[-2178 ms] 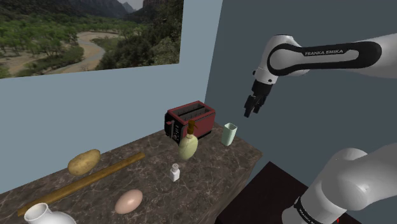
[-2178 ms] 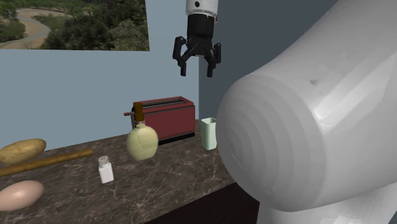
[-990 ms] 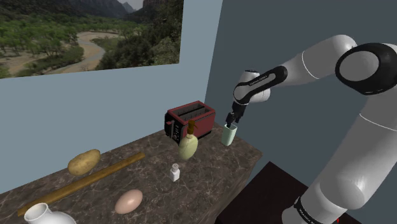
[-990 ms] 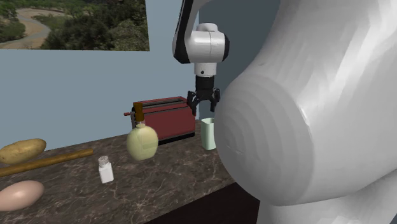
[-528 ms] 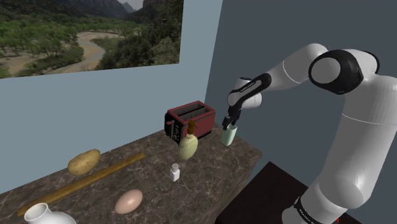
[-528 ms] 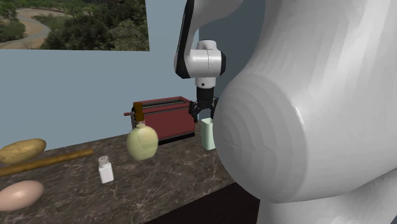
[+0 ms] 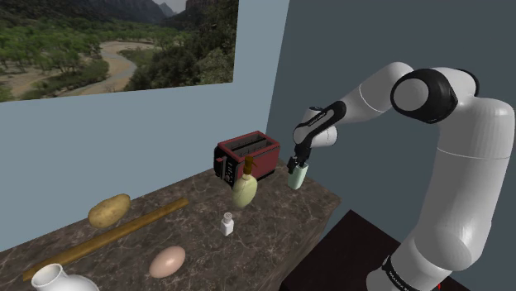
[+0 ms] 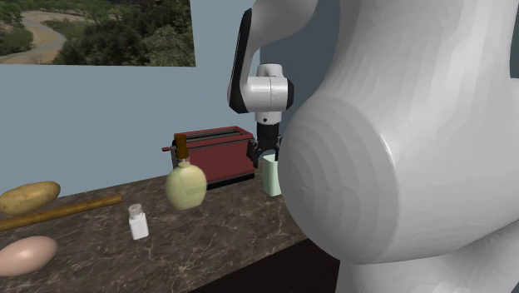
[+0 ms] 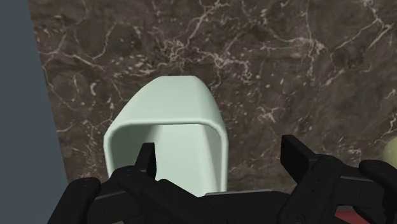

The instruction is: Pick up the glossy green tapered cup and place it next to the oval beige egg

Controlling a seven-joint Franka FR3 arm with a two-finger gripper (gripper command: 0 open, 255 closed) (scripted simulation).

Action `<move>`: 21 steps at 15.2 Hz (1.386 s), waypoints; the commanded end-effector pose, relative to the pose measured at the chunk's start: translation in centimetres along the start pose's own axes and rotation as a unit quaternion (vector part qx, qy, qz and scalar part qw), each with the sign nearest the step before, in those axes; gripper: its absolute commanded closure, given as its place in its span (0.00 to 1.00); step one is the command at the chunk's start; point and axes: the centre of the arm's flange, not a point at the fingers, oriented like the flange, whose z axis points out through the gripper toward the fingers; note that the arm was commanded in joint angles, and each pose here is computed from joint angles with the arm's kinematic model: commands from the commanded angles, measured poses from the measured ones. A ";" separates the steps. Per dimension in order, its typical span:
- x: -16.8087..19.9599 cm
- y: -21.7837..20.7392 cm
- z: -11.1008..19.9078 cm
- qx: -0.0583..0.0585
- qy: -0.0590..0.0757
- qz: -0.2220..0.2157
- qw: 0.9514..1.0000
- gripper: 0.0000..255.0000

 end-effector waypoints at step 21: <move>0.2 0.1 -3.6 0.000 0.000 0.000 1.000 1.00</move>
